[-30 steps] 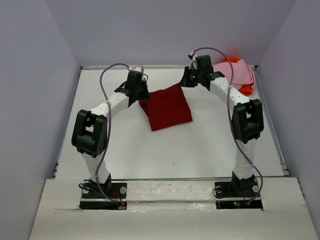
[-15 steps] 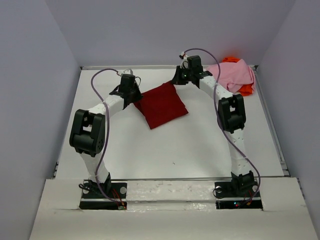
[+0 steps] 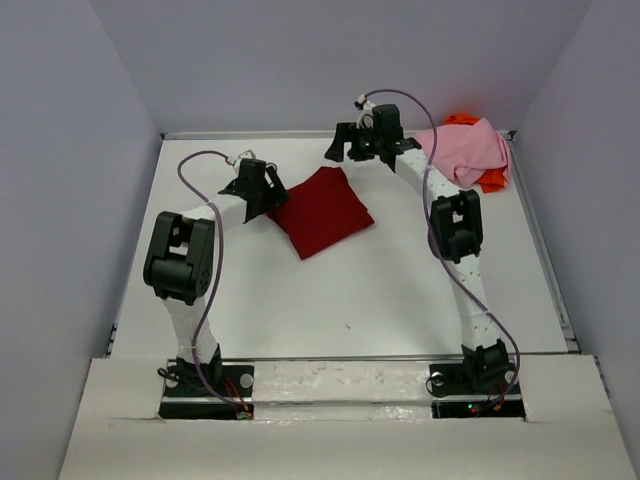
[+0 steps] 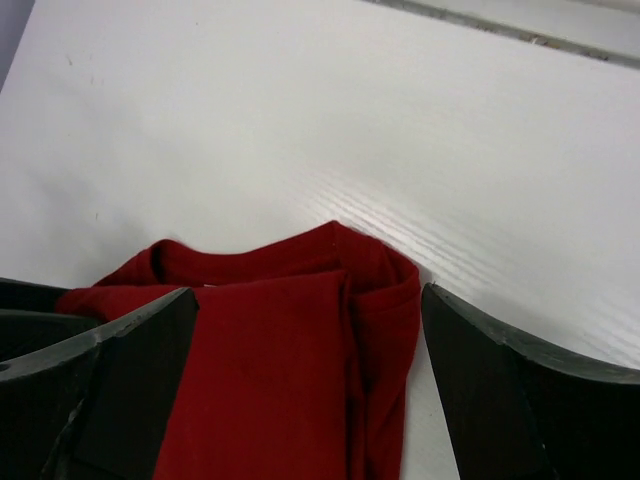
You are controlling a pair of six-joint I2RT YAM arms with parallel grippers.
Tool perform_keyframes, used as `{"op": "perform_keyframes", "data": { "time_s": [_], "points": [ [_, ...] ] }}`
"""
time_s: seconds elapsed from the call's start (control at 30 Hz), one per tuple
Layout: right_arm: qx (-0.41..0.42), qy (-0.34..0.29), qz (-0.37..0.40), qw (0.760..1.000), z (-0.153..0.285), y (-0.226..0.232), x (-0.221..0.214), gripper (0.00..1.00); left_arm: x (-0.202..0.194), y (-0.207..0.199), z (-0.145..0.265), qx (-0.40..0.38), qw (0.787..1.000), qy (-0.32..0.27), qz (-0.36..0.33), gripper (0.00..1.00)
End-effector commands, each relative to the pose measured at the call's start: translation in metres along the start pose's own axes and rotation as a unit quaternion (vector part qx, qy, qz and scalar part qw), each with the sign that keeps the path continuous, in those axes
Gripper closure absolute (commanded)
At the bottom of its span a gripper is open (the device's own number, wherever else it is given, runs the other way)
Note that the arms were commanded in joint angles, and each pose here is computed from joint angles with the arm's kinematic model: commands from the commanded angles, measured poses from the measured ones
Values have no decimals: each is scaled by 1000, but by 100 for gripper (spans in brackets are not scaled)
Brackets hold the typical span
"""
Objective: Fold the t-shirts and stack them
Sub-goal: Fold the tshirt
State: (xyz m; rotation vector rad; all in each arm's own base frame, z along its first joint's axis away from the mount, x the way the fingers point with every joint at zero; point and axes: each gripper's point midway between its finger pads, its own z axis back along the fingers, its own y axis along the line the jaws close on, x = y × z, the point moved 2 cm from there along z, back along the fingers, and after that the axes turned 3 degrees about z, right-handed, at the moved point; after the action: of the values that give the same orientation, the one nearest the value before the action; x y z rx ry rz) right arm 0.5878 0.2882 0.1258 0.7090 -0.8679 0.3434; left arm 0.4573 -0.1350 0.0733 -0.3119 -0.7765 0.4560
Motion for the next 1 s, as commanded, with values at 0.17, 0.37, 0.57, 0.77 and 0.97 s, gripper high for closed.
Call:
{"op": "perform_keyframes", "data": {
  "time_s": [0.17, 0.37, 0.57, 0.77, 0.97],
  "points": [
    [-8, -79, 83, 993, 85, 53, 79, 0, 89, -7, 50, 0, 995, -96, -13, 1],
    [-45, 8, 48, 998, 102, 35, -2, 12, 73, -14, 87, -29, 997, -77, -14, 4],
    [-48, 67, 2, 997, 89, 20, -58, 24, 15, -11, 71, -46, 998, -27, 14, 21],
    [-90, 77, -9, 993, 78, -2, -72, 18, -14, -16, 52, -52, 998, 15, 41, 24],
    [-109, 97, -9, 989, 71, -16, -90, 22, -30, -2, 35, -34, 998, 21, 48, 25]
  ]
}}
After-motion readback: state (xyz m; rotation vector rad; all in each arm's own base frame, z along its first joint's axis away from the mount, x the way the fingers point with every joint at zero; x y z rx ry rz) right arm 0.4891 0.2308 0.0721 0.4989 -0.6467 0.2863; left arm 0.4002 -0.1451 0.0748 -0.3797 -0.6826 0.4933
